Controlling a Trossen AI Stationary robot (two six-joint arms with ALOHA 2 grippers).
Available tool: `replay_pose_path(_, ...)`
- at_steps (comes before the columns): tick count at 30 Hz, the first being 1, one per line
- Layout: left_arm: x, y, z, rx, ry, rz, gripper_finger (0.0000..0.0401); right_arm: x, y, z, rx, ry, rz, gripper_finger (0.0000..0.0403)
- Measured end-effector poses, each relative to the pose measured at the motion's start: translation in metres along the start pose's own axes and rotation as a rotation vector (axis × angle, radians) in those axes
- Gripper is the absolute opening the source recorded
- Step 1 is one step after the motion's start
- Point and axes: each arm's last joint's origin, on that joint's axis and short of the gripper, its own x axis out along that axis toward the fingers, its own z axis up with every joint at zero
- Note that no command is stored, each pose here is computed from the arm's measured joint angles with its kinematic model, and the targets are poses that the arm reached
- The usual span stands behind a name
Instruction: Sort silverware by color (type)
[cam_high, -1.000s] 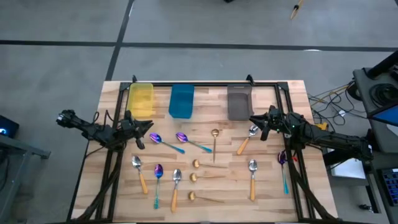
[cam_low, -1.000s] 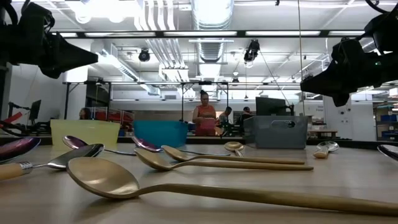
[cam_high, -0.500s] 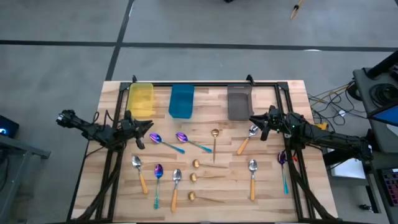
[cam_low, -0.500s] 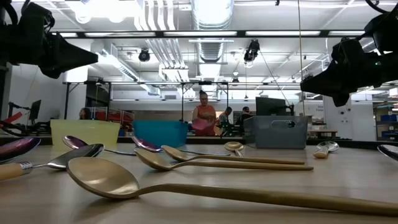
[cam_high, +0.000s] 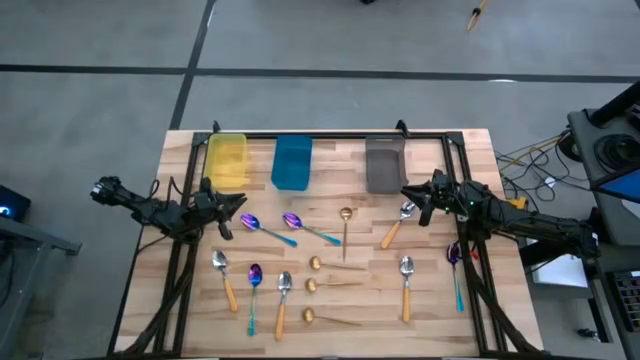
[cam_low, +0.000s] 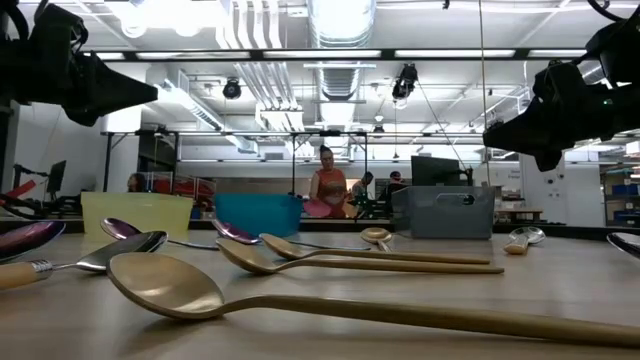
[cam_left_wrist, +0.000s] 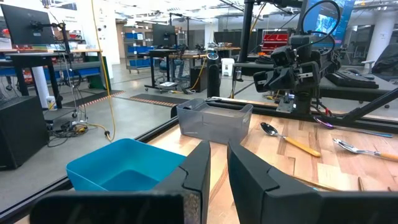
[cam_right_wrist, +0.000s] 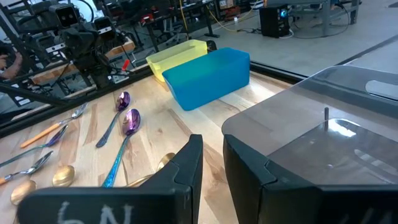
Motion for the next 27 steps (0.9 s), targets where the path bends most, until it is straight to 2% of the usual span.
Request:
replay_pose_path(21,0.000,0.000,0.001,-0.012,-0.006,0.000,0.0036,0.000,0.001,0.002,0.000,-0.025,0.003,0.0057)
replay_pose_path(24,0.000,0.000,0.006,-0.186,-0.047,-0.010,0.0036,0.000,0.001,0.003,0.022,-0.027,0.005,0.0057)
replay_pose_path(27,-0.001,0.001,0.014,-0.399,-0.107,-0.020,0.0036,0.000,0.002,0.006,0.180,-0.063,0.023,0.0057)
